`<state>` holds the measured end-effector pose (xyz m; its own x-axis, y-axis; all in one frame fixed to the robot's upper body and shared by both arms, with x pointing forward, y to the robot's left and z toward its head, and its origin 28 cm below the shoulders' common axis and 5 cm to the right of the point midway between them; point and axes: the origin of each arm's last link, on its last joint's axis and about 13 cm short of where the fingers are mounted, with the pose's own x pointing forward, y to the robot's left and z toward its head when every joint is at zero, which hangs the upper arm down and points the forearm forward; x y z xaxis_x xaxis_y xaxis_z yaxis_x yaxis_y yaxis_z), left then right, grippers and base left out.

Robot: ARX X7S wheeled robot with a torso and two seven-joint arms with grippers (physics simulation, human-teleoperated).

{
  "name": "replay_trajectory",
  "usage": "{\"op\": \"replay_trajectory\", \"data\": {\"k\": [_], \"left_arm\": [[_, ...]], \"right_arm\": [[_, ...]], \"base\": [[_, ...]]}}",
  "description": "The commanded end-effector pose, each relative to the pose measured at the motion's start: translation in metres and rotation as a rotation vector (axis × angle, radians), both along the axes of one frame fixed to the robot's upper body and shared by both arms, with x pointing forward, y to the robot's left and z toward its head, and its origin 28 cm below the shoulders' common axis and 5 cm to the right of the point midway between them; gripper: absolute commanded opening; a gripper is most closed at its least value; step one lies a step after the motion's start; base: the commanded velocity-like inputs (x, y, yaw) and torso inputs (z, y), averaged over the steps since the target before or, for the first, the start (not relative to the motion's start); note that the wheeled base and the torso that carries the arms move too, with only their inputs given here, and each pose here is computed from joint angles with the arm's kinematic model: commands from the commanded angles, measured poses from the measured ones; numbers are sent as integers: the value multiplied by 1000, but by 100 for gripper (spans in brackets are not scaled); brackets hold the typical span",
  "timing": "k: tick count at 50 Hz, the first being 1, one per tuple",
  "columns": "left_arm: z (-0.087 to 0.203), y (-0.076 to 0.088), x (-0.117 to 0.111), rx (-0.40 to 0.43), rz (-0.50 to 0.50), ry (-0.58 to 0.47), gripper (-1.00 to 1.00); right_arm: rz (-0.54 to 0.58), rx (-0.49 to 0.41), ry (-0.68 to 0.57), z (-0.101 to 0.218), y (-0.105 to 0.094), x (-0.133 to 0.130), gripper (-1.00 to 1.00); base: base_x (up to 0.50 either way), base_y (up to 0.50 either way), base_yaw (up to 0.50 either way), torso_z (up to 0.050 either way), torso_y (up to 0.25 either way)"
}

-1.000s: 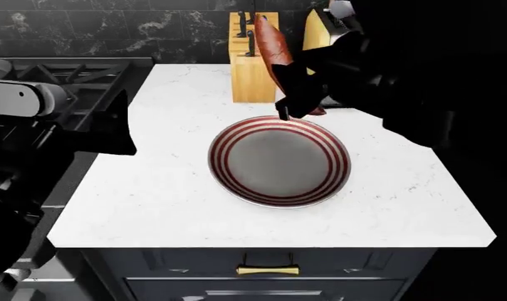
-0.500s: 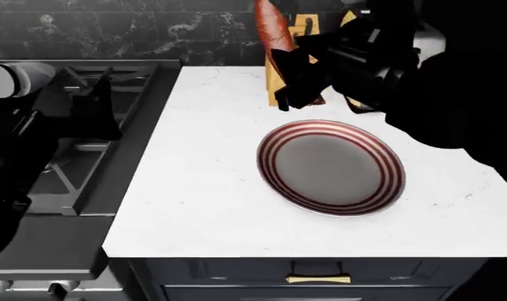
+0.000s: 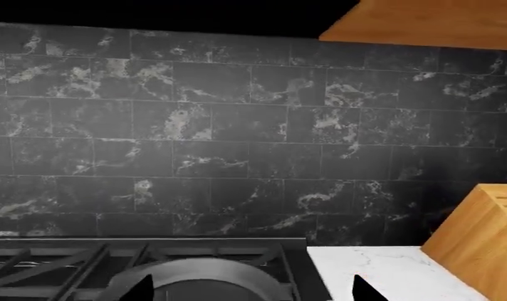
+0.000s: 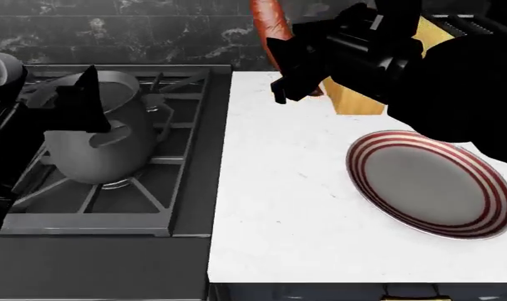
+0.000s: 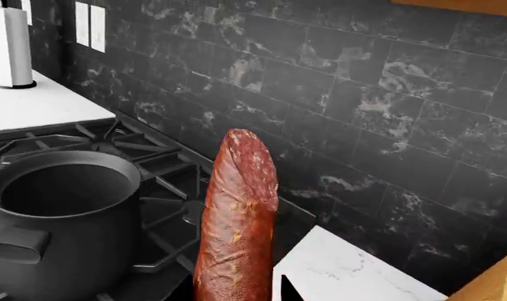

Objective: Frozen meat rests on a plate on the counter. Retrieve the meat and place it in a pot on a burner. Then turn the burner on.

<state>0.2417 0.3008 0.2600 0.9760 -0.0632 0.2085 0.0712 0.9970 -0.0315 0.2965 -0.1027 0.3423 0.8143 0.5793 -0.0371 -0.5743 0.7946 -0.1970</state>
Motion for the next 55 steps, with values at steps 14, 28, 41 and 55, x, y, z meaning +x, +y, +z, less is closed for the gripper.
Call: {"op": "replay_trajectory", "data": {"k": [14, 28, 41, 55], "left_arm": [[2, 2, -7, 0, 7, -13, 100], [4, 2, -10, 3, 1, -23, 100], [3, 2, -11, 6, 5, -21, 100], [2, 2, -10, 9, 6, -15, 100]], "right_arm": [[22, -23, -22, 5, 3, -4, -100], [24, -28, -30, 7, 4, -7, -100], [28, -22, -30, 5, 3, -6, -100], [38, -3, -27, 4, 4, -4, -100]], "base": [[134, 500, 0, 0, 0], [134, 500, 0, 0, 1], [133, 500, 0, 0, 0], [9, 22, 0, 0, 1]]}}
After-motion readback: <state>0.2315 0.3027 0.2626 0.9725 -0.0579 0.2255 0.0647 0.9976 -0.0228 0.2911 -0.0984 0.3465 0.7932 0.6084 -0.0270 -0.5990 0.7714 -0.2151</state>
